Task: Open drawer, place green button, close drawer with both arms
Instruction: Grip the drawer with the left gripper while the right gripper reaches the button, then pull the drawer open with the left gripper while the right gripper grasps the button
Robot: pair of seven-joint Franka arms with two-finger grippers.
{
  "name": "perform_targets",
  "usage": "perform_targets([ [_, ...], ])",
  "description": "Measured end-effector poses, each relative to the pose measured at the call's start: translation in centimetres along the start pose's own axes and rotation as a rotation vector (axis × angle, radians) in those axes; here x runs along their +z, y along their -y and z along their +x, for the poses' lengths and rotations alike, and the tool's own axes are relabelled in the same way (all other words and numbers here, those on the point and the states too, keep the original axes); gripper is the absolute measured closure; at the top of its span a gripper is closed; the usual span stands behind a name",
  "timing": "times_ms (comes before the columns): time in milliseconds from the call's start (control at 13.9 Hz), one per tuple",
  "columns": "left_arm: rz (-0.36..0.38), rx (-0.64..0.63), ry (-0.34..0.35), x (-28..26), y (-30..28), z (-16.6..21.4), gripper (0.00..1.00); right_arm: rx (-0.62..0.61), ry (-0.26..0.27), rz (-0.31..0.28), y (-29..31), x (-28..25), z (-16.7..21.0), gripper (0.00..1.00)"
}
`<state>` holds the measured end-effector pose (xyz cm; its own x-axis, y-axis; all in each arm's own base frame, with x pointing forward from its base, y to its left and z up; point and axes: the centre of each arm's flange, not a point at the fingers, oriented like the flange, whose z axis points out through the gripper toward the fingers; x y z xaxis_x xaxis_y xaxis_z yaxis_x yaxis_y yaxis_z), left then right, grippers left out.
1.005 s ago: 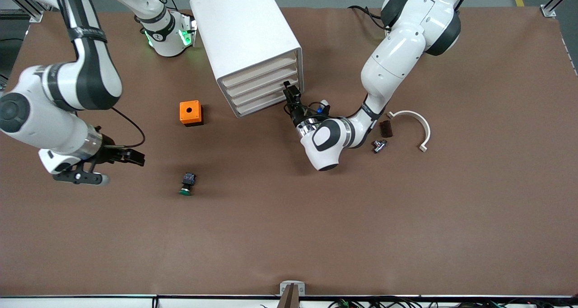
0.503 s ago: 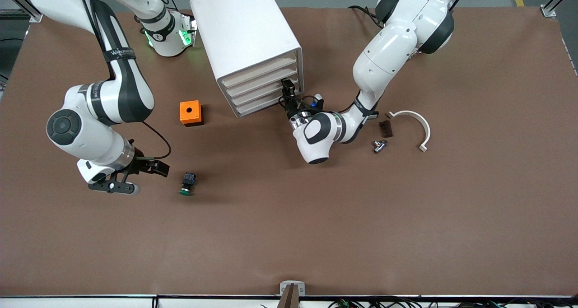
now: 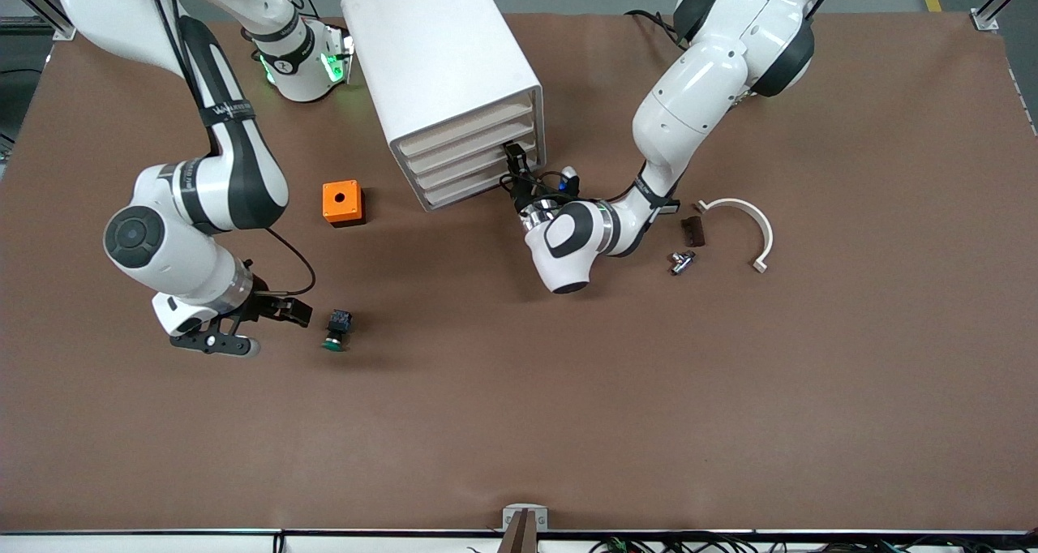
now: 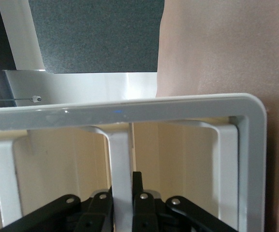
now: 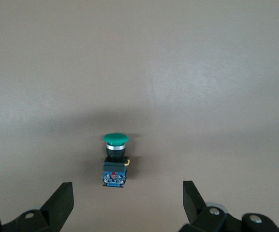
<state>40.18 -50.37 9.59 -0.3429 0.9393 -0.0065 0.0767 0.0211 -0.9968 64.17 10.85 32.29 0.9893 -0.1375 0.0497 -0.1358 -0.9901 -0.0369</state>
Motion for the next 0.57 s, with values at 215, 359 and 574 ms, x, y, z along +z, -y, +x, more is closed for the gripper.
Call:
perform_targets([
  [215, 0.001, -0.004, 0.027, -1.5, -0.1, 0.5, 0.9, -0.013, -0.013, 0.001, 1.1, 2.3, -0.4, 0.0],
  [359, 0.0, -0.006, 0.055, -3.2, -0.2, 1.1, 0.9, -0.012, -0.02, 0.001, 1.6, 4.0, -1.0, 0.0],
  [574, -0.002, -0.009, 0.111, -6.5, -0.4, 2.5, 0.89, 0.021, -0.013, -0.003, 2.9, 6.5, -2.6, 0.0],
])
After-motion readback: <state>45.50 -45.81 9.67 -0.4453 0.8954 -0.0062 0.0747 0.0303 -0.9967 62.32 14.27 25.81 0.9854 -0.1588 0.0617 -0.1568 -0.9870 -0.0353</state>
